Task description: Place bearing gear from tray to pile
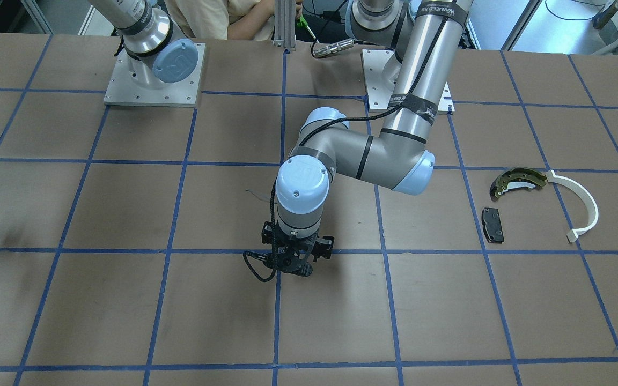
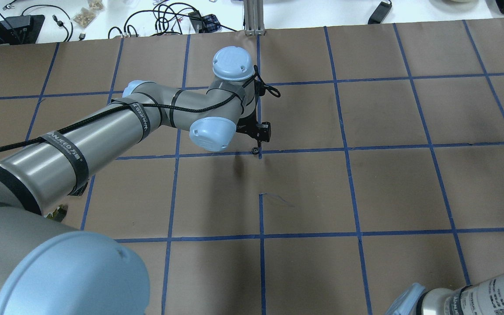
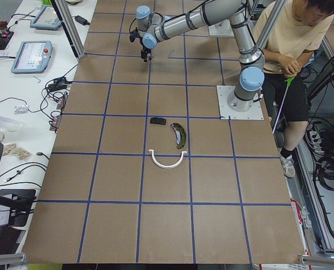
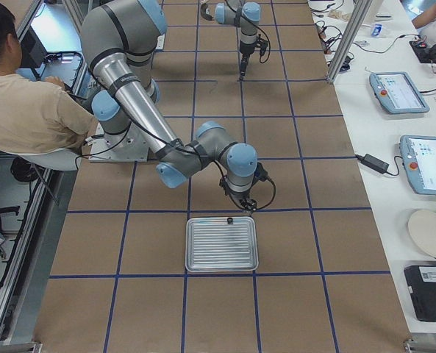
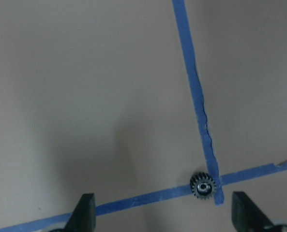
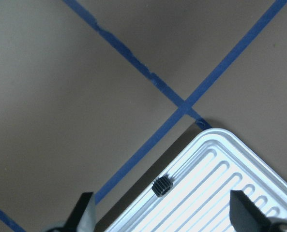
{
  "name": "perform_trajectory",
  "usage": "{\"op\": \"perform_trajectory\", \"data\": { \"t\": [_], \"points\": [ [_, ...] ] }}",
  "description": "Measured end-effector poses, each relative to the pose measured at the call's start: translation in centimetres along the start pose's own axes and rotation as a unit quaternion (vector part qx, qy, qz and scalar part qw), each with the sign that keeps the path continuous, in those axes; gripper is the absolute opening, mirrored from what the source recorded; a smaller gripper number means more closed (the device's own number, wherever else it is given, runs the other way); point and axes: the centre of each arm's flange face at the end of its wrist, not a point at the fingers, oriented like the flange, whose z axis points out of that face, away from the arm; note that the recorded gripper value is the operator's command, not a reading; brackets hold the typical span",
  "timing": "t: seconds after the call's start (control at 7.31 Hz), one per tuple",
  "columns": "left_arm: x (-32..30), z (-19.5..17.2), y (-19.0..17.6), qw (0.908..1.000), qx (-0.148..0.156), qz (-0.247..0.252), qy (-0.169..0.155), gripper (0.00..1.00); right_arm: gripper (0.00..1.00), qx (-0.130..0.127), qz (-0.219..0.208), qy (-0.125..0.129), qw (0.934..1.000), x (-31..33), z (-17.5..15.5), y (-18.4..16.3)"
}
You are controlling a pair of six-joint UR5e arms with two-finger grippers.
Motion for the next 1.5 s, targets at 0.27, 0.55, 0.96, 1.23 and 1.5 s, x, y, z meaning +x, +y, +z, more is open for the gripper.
{"op": "perform_trajectory", "data": {
  "t": [0.27, 0.55, 0.96, 1.23, 1.5],
  "points": [
    [1.3, 0.7, 0.3, 1.0, -0.004, 0.008, 0.004, 0.78, 0.88, 0.006, -0.158, -0.014, 0.9873, 0.4, 2.0, 1.6],
    [1.4, 1.0, 0.3, 0.9999, -0.006, 0.009, 0.004, 0.75, 0.88, 0.021, -0.229, -0.029, 0.9729, 1.1, 5.0, 2.5],
    [1.5, 1.1, 0.2, 0.9999, -0.004, 0.01, 0.004, 0.71, 0.79, 0.023, -0.222, -0.026, 0.9745, 1.6, 7.1, 3.7],
    [1.5, 1.5, 0.0, 0.9999, -0.001, 0.009, 0.005, 0.52, 0.74, 0.023, -0.209, -0.027, 0.9773, 1.5, 7.4, 3.7],
    [1.5, 1.6, 0.0, 0.9999, 0.0, 0.009, 0.005, 0.0, 0.71, 0.025, -0.205, -0.029, 0.978, 1.3, 7.8, 3.7]
  ]
}}
